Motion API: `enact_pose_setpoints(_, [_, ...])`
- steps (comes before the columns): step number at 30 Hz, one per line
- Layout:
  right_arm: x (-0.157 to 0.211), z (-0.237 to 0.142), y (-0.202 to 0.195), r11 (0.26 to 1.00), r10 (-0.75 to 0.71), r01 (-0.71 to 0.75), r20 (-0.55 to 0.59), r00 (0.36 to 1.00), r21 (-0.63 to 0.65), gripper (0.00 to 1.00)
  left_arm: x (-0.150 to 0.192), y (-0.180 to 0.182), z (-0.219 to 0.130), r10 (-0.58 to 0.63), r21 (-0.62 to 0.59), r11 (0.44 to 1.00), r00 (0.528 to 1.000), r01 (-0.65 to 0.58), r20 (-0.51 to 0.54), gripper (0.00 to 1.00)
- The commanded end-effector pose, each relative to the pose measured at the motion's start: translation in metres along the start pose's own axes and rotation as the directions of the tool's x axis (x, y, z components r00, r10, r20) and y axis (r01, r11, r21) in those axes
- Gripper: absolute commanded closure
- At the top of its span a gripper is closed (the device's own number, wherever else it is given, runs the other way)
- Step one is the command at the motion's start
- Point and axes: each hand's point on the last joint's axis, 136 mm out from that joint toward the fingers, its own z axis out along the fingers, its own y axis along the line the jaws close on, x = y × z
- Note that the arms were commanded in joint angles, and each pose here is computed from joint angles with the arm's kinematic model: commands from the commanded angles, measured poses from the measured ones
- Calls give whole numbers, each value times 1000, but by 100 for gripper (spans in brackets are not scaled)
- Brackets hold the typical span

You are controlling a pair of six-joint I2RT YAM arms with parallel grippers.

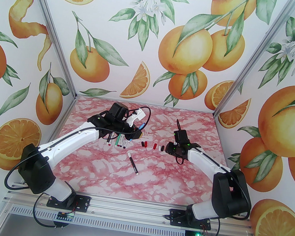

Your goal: Open the pen caps

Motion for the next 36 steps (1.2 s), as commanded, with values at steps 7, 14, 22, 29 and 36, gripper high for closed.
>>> enact_pose_setpoints(7, [-6,7,-11,998,15,-15,0,1000,64,63,-7,-5,-10,16,10,1000,999,-16,38,94])
enact_pose_setpoints(14, [-7,17,-10,998,5,-4,-13,1000,70,65,-6,-5,-8,12,17,1000,999,-13,31,94])
enact_pose_setpoints(22, [-8,19,-13,996,-3,4,-12,1000,87,69,-5,-5,-7,13,21,1000,1000,-13,28,94])
enact_pose_setpoints(29, [-9,21,-13,996,-9,10,-19,1000,91,74,-5,-6,-7,12,30,999,1000,-13,26,93])
enact_pose_setpoints(36, [-10,17,-13,995,-12,13,-18,1000,94,79,-5,-7,-6,10,39,999,1000,-11,23,93])
